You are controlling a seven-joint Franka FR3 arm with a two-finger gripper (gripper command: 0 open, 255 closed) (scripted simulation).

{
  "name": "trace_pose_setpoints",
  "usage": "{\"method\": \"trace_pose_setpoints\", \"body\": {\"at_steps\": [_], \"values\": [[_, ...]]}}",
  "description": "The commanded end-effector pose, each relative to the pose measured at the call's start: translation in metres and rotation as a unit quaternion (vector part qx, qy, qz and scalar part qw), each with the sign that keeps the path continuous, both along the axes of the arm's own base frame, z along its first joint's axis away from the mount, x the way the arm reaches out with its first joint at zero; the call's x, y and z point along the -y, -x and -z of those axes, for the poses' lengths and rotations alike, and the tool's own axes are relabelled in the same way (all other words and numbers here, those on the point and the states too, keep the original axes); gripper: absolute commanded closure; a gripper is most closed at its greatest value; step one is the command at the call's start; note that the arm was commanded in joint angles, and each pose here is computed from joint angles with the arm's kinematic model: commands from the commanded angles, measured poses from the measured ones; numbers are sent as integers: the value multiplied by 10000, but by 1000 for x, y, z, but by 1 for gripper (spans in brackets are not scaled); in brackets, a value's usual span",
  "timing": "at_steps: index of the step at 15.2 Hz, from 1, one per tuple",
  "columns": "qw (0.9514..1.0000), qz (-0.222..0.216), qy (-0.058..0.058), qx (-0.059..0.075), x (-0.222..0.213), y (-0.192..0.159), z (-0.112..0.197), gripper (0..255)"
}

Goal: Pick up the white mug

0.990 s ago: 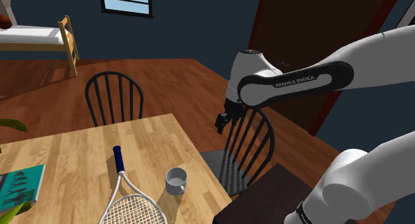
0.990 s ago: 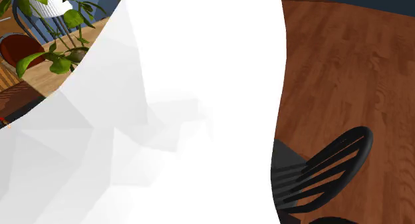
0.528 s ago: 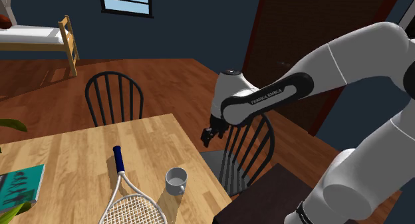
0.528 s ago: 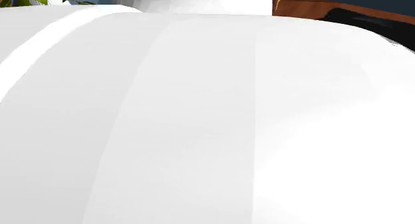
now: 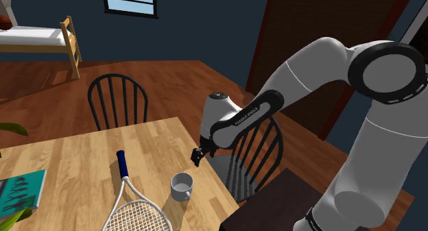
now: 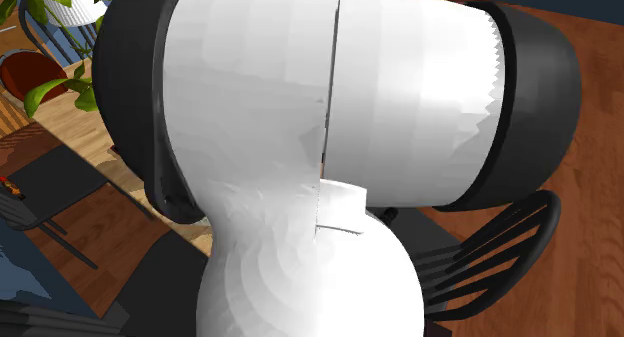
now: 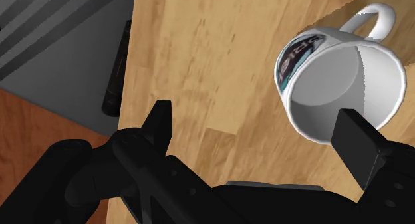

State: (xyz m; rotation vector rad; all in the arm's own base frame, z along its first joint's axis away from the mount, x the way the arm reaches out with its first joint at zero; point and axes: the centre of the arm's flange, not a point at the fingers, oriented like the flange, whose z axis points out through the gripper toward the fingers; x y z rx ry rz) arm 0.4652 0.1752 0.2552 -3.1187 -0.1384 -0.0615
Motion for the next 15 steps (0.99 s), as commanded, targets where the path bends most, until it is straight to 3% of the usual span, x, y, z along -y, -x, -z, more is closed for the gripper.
{"method": "trace_pose_setpoints", "body": {"at_steps": [1,7,15], "values": [[10000,-14,-48,-27,-10,-6,23,0],[9998,-59,-177,-118,-47,-27,88,0],[9998,-60,-179,-119,-47,-28,129,0]]}}
